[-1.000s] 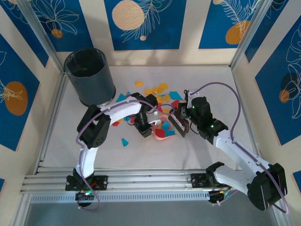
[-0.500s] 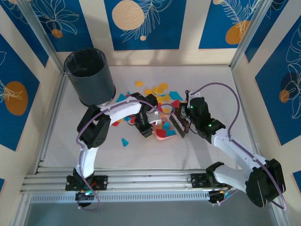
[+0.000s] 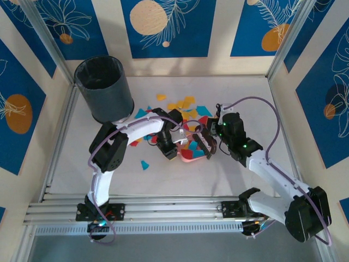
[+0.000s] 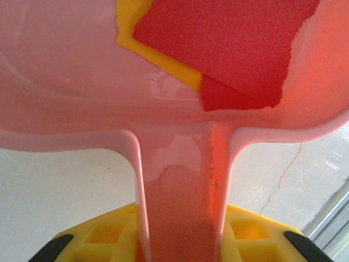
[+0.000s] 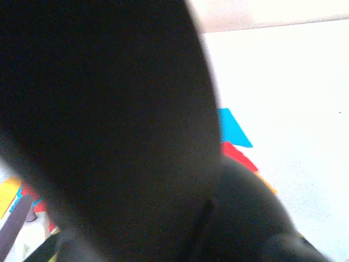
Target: Sweep away the paper scraps from the table
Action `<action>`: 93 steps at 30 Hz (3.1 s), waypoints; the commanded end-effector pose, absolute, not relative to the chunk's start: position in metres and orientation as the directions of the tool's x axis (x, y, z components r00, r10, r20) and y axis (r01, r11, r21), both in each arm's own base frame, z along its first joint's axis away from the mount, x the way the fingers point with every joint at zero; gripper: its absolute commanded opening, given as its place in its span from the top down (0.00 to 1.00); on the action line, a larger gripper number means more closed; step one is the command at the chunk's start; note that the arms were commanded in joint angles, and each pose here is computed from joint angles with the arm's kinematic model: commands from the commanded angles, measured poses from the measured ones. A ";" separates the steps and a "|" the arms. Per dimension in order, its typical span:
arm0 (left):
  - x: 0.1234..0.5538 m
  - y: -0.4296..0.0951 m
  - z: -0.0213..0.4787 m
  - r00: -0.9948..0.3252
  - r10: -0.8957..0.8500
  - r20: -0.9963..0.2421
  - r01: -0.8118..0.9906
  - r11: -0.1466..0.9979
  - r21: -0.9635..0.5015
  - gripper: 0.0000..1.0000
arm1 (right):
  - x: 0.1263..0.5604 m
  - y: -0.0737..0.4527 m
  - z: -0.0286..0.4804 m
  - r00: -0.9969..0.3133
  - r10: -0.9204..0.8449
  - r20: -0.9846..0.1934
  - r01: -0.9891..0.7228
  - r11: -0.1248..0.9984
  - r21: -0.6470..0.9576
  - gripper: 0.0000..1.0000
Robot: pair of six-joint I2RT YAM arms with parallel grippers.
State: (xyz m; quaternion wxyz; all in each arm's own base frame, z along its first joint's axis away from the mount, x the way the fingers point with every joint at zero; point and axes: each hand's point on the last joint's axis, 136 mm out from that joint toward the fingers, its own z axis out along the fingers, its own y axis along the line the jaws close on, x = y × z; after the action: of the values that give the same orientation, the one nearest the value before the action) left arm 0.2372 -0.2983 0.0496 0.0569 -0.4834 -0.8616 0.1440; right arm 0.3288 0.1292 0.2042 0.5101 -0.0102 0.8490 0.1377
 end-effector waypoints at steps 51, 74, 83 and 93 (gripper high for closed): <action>0.386 -0.232 0.295 -0.734 0.175 -0.656 0.541 0.735 -0.409 1.00 | 0.319 0.092 0.212 -0.446 0.150 -0.882 -0.050 0.980 0.192 1.00; 0.443 -0.164 0.354 -0.737 -0.265 -0.622 0.331 0.661 -0.673 1.00 | 0.324 0.095 0.203 -0.477 0.137 -0.868 -0.049 0.982 0.181 1.00; 0.454 -0.132 0.363 -0.717 -0.474 -0.511 0.257 0.502 -0.826 1.00 | 0.323 0.094 0.203 -0.481 0.134 -0.866 -0.045 0.983 0.177 1.00; 0.456 -0.122 0.361 -0.711 -0.578 -0.400 0.223 0.355 -0.908 1.00 | 0.323 0.093 0.199 -0.487 0.134 -0.863 -0.042 0.983 0.176 1.00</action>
State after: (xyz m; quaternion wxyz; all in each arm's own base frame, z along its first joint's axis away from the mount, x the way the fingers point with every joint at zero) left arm 0.4601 -0.1252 0.3273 -0.3335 0.1300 -0.7781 0.5161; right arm 0.3203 0.0912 0.1917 0.5016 0.0272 0.8609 0.0805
